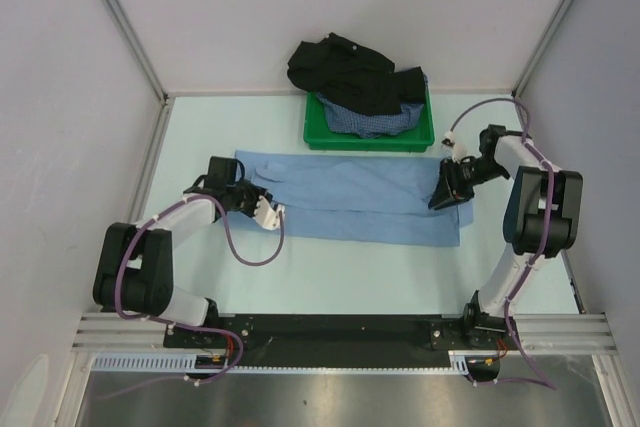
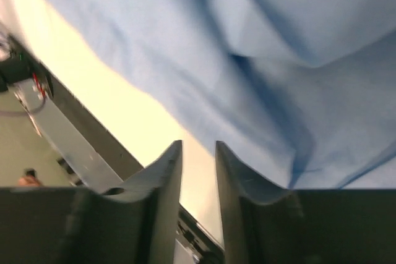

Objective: Fold and stack the long sleeve shirts
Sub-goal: Fold the shirt

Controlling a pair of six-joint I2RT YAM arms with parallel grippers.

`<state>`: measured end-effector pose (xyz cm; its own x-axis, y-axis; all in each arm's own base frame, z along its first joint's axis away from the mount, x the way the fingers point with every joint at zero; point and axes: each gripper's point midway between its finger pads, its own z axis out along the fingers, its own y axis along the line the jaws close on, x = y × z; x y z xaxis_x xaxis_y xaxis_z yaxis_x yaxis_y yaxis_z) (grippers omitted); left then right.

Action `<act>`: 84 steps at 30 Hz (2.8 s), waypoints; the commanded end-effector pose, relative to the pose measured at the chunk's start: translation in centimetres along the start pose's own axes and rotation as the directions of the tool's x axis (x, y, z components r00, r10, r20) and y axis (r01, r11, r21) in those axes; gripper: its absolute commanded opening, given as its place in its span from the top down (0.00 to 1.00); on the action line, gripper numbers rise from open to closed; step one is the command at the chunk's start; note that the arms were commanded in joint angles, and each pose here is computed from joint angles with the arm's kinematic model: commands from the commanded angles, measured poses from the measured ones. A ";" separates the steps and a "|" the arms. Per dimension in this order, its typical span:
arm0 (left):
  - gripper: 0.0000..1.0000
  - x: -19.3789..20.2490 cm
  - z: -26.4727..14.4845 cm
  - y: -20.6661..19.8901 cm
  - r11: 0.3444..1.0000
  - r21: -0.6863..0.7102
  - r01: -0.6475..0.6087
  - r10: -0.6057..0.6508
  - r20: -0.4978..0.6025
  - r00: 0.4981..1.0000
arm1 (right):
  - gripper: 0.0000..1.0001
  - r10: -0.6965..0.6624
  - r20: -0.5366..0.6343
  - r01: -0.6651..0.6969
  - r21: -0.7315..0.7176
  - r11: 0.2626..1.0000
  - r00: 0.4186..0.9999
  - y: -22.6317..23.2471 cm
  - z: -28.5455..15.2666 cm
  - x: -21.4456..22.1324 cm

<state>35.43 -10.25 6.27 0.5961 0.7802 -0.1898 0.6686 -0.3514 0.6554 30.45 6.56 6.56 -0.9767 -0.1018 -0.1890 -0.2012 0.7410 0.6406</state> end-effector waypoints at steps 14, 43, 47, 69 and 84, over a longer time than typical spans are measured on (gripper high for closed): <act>0.40 2.9 -5.9 3.2 0.821 -0.117 0.559 -0.563 -0.005 0.826 | 0.42 -0.278 0.002 0.268 0.260 0.928 0.961 -2.2 -0.5 -4.5; 0.34 -0.8 -3.1 -6.9 0.830 0.089 0.551 -0.526 -0.207 0.825 | 0.50 -0.060 0.138 0.010 0.332 0.943 0.989 -2.7 -4.0 -1.5; 0.36 0.0 -2.0 -6.8 0.861 0.077 0.502 -0.473 -0.239 0.848 | 0.52 0.043 0.126 -0.088 0.374 0.923 0.991 -6.0 -2.9 0.3; 1.00 -15.5 0.5 -11.0 0.831 0.422 0.363 -0.350 -0.111 0.930 | 1.00 0.100 0.176 -0.191 0.649 0.736 0.979 -21.3 -6.2 -1.8; 0.37 -15.7 -5.4 -15.7 0.785 0.541 0.303 -0.260 -0.156 0.953 | 0.49 0.128 0.268 -0.236 0.423 0.875 0.955 -14.3 -10.6 -0.6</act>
<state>16.30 -17.09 1.74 0.3335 0.9097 -0.2474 0.9404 -0.3025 0.1553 34.43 -12.07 3.22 -0.9444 0.2067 -0.2558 0.1305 0.9495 0.2854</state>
